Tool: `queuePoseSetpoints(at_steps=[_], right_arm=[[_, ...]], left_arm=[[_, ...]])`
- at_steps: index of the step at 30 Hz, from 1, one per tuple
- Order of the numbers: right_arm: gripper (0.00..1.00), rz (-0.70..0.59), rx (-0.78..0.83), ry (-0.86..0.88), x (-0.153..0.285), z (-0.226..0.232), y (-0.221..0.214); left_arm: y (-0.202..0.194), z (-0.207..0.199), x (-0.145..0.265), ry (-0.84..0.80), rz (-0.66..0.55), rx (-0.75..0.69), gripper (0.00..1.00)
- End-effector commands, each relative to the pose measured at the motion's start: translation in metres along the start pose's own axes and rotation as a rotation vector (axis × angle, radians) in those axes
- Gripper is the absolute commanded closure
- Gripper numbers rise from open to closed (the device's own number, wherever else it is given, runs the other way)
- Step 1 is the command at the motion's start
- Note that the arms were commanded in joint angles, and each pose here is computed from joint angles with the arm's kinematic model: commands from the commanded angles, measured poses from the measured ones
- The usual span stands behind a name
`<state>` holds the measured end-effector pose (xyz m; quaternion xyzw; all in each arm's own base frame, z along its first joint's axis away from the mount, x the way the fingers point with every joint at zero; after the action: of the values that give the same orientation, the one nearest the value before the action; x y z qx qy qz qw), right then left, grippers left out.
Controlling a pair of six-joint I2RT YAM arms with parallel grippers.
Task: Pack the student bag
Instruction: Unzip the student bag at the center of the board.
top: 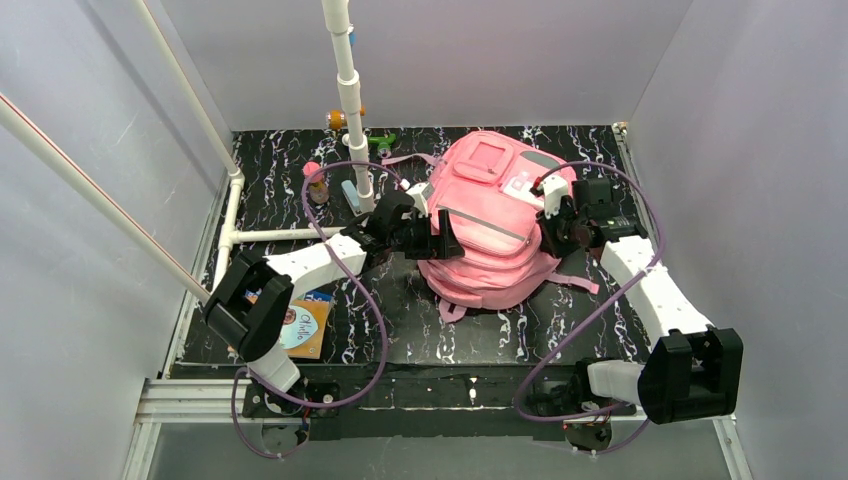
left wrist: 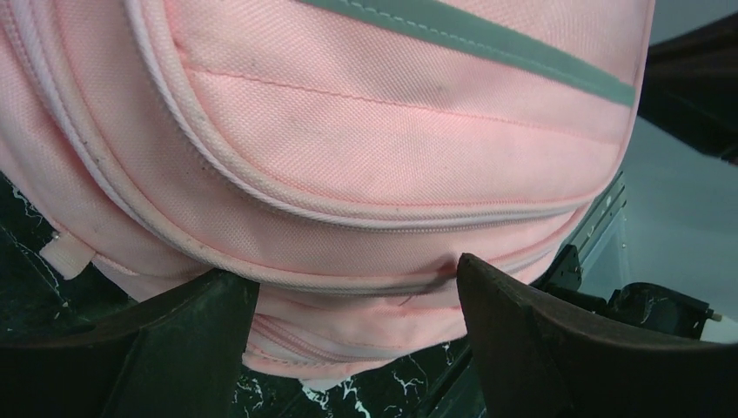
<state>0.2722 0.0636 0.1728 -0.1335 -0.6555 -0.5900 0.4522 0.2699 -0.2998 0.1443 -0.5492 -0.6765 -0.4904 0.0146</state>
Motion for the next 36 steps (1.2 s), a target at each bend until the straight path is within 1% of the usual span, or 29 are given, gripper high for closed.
queuePoseSetpoints(at_steps=[1,7,11,12,16,20,22,24,26,28,30,32,36], right_arm=[[0.99,0.091,-0.005,0.052,0.016,0.031,-0.008],[0.99,0.113,0.073,0.071,0.021,0.046,-0.010],[0.99,0.080,0.070,0.021,0.015,0.039,-0.005],[0.99,0.059,0.065,0.012,0.013,0.039,-0.002],[0.99,0.014,0.048,0.000,0.012,0.038,0.007],[0.99,0.018,0.042,-0.022,0.009,0.035,0.003],[0.99,0.030,0.024,-0.026,0.008,0.035,0.003],[0.99,0.047,-0.018,-0.012,0.010,0.038,0.006],[0.99,0.104,-0.071,0.026,0.015,0.046,0.005],[0.99,0.191,-0.163,-0.005,0.023,0.048,0.000],[0.99,0.262,-0.234,-0.044,0.030,0.048,-0.009],[0.99,0.290,-0.293,-0.046,0.034,0.053,-0.015],[0.99,0.335,-0.372,0.085,0.038,0.076,-0.023]], left_arm=[[0.008,-0.009,-0.012,-0.044,-0.033,0.048,0.19],[0.010,-0.008,-0.013,-0.050,-0.055,-0.005,0.21],[0.007,-0.014,-0.009,-0.080,-0.048,-0.017,0.27],[0.005,-0.017,-0.006,-0.090,-0.046,-0.030,0.27],[-0.009,-0.033,0.018,-0.182,-0.019,-0.060,0.37],[-0.022,-0.048,0.037,-0.218,-0.018,-0.089,0.39],[-0.023,-0.057,0.030,-0.221,-0.011,-0.092,0.38],[-0.024,-0.060,0.014,-0.224,0.005,-0.064,0.37],[-0.024,-0.055,-0.007,-0.195,-0.002,-0.012,0.37],[-0.020,-0.045,-0.024,-0.141,-0.023,0.020,0.36],[-0.012,-0.040,-0.037,-0.103,-0.069,0.000,0.36],[-0.003,-0.034,-0.050,-0.060,-0.119,0.008,0.36],[0.010,-0.024,-0.063,0.030,-0.206,0.053,0.36]])
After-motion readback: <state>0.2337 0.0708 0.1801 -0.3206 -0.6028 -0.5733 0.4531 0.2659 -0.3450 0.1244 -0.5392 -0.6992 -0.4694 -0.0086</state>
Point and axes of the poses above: each gripper's point midway between its finger pads, its own x axis back along the fingers, its own z axis along the line the jaws close on, y = z × x, the point moved 5 cm from there along x, back along the fingers, and after that the axes turned 10 degrees about -x, right-handed, at the moved point
